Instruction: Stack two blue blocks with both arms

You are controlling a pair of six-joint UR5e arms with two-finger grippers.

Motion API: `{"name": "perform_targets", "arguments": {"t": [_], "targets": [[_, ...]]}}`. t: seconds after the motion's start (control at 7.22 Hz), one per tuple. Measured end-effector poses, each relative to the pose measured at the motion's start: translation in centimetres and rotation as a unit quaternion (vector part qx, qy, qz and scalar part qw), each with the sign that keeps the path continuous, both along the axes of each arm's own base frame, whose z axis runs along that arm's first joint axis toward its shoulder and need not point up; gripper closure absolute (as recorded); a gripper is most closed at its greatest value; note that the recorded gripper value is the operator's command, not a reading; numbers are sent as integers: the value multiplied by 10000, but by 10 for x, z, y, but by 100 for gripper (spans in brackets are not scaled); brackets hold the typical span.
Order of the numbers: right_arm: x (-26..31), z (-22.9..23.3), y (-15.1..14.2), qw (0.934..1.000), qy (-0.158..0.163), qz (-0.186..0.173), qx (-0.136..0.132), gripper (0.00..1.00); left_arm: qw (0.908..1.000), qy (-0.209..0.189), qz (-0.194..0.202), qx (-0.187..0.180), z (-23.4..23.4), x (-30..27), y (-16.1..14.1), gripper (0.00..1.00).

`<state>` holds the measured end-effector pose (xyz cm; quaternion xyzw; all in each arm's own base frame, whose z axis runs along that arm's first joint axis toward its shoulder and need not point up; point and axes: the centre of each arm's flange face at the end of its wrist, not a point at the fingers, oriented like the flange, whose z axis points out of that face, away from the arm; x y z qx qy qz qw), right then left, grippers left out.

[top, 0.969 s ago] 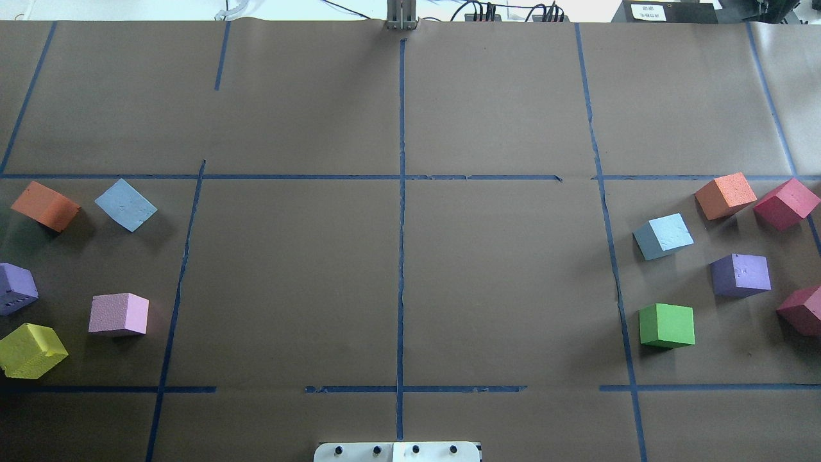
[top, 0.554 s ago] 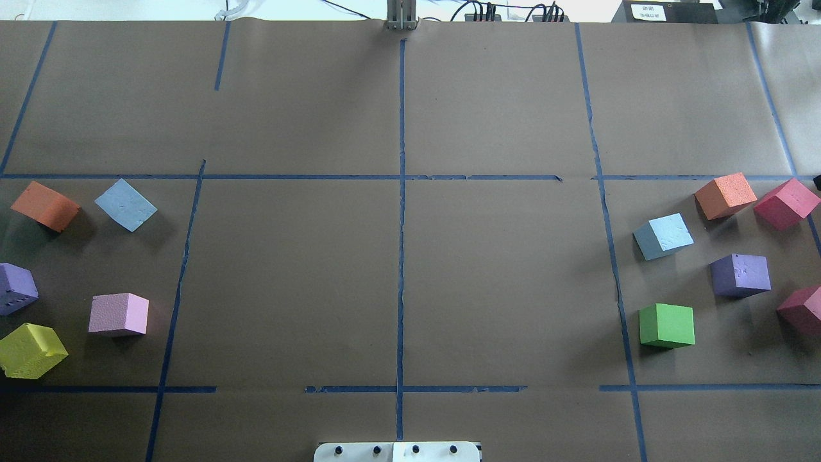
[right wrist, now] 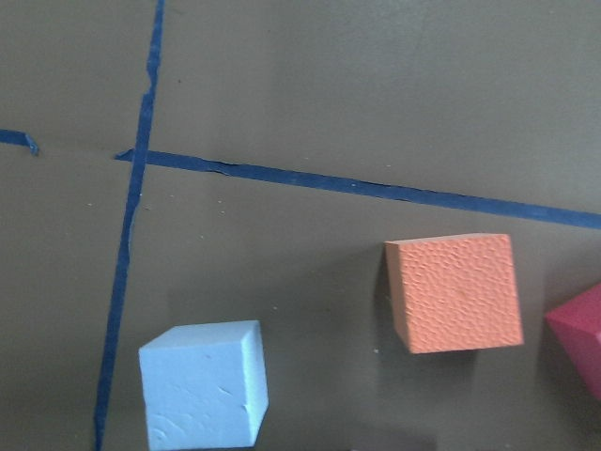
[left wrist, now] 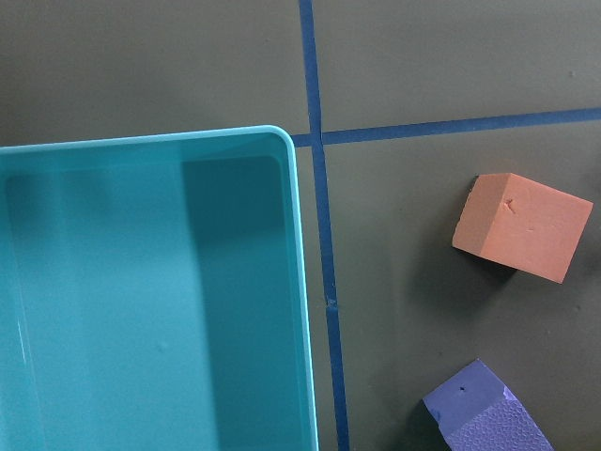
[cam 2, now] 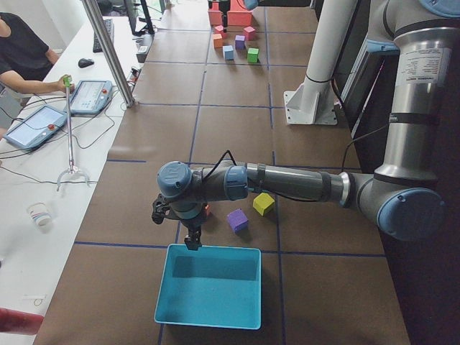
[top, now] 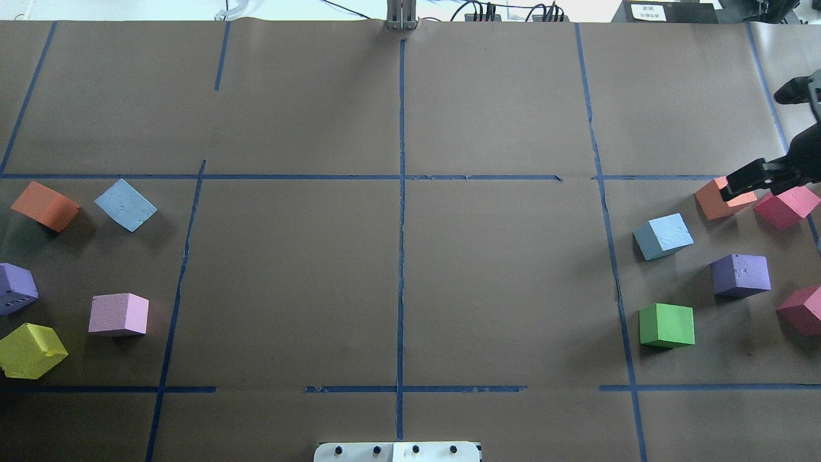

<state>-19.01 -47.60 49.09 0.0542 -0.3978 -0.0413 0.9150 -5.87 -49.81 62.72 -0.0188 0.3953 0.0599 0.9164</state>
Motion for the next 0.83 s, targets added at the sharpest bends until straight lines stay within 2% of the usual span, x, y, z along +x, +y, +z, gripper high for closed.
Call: {"name": "perform_targets", "arguments": {"t": [0.42, 0.83], "targets": [[-55, -5, 16, 9997, 110, 229, 54, 2, 10000, 0, 0, -4, 0, 0, 0, 0], [-86, 12, 18, 9993, 341, 73, 103, 2, 10000, 0, 0, 1, 0, 0, 0, 0]]}}
